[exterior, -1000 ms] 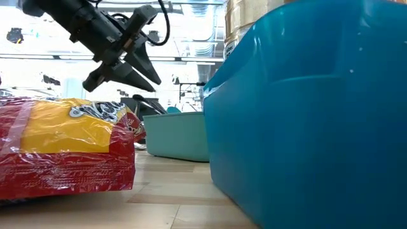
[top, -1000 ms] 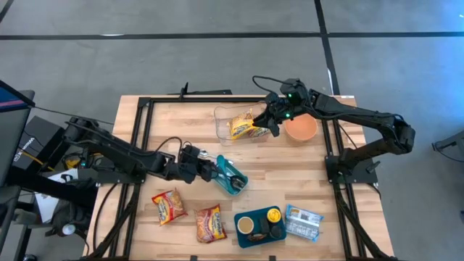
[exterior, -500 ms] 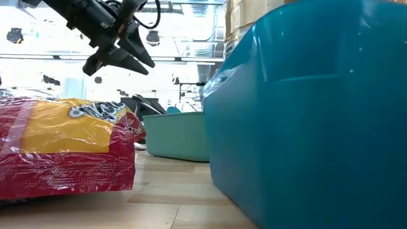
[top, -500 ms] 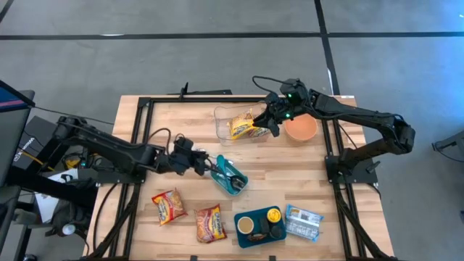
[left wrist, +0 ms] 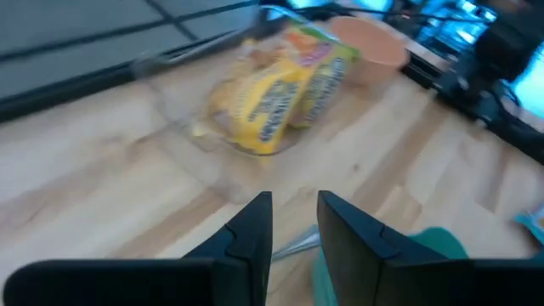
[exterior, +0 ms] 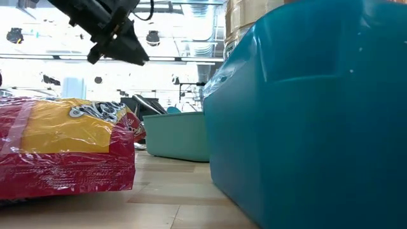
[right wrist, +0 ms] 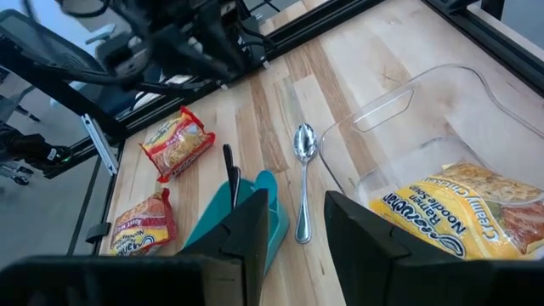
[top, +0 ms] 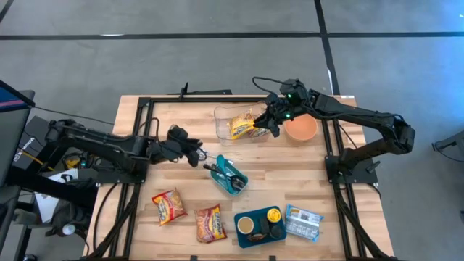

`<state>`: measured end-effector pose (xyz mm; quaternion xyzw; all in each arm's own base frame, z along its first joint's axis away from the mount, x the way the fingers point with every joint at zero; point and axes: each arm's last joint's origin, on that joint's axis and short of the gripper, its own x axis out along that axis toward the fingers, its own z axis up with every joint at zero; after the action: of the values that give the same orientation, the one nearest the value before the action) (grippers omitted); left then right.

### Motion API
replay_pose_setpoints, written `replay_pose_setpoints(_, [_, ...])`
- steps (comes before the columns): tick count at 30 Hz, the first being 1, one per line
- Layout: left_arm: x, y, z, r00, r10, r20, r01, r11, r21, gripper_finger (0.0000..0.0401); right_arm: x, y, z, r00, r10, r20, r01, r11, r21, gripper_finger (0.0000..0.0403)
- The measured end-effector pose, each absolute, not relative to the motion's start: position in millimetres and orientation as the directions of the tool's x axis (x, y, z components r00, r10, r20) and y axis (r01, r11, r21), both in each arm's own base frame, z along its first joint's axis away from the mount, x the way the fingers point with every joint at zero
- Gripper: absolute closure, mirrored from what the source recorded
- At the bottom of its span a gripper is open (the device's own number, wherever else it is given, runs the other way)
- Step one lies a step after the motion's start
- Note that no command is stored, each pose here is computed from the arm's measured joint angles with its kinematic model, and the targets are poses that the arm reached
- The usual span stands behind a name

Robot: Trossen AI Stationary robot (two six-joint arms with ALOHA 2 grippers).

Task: Pick & Place Food Item
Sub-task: Put the silver spoon into the green bin

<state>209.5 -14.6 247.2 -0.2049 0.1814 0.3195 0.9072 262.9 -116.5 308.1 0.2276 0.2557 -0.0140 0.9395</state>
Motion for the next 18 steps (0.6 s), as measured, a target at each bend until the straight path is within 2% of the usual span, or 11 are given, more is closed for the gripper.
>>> replay_pose_setpoints(4, [196.7, -3.0, 246.0, 0.673, 0.523, -0.523, -0.721, 0.623, -0.304, 0.0311, 262.8, -116.4, 308.0, 0.868, 0.091, -0.488, 0.144, 0.896, 0.421, 0.0291])
replay_pose_setpoints(10, [183.4, 10.9, 239.5, 0.621, 0.408, -0.669, -0.758, 0.53, -0.38, 0.0311, 262.8, -116.5, 308.0, 0.868, 0.09, -0.488, 0.144, 0.895, 0.421, 0.0291])
replay_pose_setpoints(18, [181.8, 32.1, 234.7, 0.605, 0.289, -0.742, -0.771, 0.445, -0.456, 0.0311, 262.8, -116.5, 308.0, 0.868, 0.09, -0.488, 0.144, 0.895, 0.422, 0.0291])
